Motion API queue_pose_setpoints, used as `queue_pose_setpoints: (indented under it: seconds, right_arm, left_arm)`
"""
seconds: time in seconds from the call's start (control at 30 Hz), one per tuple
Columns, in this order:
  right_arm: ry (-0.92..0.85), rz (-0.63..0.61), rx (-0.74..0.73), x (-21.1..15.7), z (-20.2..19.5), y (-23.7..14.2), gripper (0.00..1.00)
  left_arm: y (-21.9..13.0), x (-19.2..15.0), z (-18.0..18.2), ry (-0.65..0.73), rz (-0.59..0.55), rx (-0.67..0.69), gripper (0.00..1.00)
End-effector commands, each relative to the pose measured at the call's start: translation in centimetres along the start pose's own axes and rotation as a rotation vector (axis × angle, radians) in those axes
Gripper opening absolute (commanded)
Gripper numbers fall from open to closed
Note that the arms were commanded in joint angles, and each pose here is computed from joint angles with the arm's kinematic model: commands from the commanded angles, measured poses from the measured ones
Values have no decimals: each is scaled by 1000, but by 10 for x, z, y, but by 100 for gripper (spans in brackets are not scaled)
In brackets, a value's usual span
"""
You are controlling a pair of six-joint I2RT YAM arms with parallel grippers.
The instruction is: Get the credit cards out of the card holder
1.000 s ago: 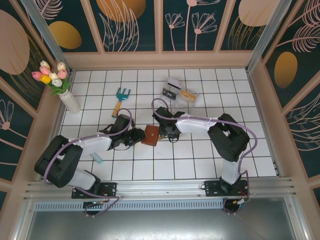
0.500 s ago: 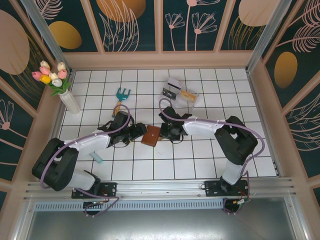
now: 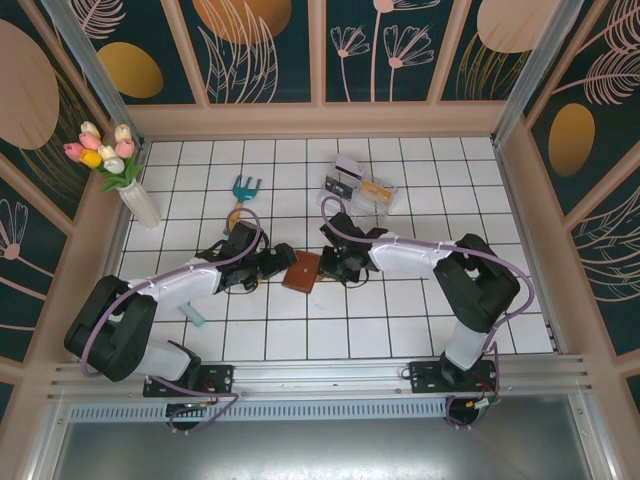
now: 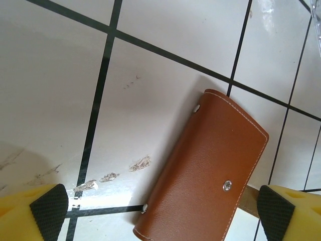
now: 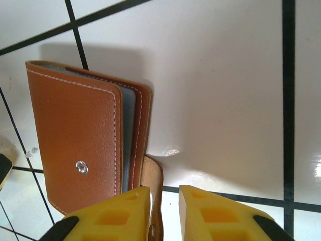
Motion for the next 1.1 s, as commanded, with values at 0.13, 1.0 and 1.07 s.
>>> queue_pose_setpoints:
  seconds: [0.13,1.0,1.07]
  right_arm:
    - [-10,-25,19,4,3,-7,10]
    - [-302,-192,30,56,27,-64,7]
    - [-288,-190,15,56,21,-64,7]
  left_arm:
    - [-2,6,-4,30,-26,22,98]
    - [-4,24,-48,171,-71,-54,87]
    - [-2,24,-48,173,-64,-55,85]
Point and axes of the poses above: each hand's point on the last joint's axis, 136 mm out from that joint toward the fingers, its own y axis out along the fingers, its own z axis along the line the jaws close on, x = y × z, the point moved 7 cm from there along -y, back along the fingers, and after that the axes turned 15 degrees about -y, right-handed, at the moved point
